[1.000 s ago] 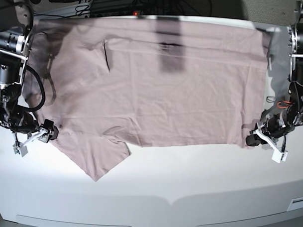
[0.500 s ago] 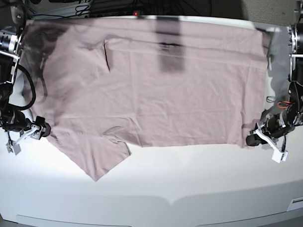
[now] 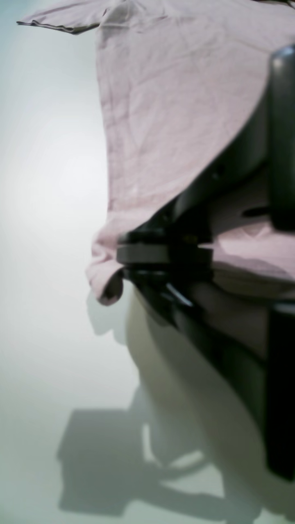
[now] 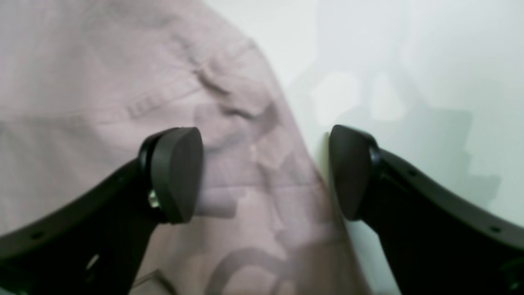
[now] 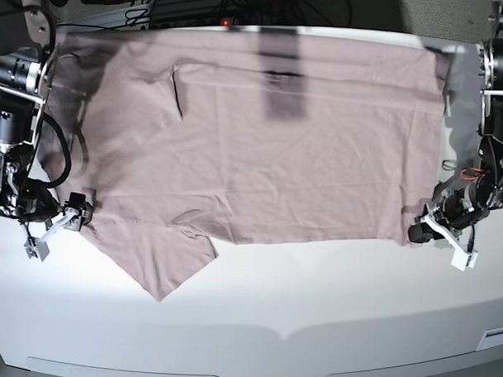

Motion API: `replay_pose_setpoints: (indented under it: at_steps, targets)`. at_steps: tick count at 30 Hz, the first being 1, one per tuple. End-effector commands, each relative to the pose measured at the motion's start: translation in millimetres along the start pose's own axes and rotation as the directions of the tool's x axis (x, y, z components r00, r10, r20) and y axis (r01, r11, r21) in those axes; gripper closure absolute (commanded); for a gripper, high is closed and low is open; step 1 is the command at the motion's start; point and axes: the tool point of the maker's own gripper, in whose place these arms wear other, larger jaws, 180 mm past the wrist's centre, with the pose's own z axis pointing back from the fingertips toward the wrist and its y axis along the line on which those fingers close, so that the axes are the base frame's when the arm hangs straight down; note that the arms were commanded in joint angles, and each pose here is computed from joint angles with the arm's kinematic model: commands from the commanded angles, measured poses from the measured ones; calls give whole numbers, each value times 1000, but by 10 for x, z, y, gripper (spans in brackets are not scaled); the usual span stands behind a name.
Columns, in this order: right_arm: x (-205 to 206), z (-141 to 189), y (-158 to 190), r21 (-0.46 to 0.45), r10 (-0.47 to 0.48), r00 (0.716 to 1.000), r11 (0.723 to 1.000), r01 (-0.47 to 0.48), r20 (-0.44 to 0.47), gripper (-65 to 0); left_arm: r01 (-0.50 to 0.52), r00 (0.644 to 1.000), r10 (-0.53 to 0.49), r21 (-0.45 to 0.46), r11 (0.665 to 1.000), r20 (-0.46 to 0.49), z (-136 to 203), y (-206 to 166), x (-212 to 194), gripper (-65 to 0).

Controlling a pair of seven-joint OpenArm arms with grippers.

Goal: Fold the T-shirt properly
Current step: 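Slide the right gripper along the hem near the sleeve and pinch it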

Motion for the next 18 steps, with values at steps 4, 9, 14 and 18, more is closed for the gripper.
replay_pose_setpoints:
  at_steps: [4,9,14,18]
  targets:
    - [-32,38,118,65,-26,998,997,30,-51,-463,23,997,-22,-11,1000,70,50,-22,305,0]
    - [-34,41,144,79,-35,998,996,39,-53,-462,23,997,-22,-11,1000,68,51,-19,301,0]
    - [-34,42,141,79,-35,998,996,39,-53,-440,23,997,-22,-11,1000,68,49,-21,301,0]
    - [-34,40,143,79,-34,998,996,38,-53,-352,23,997,-22,-11,1000,69,49,-22,303,0]
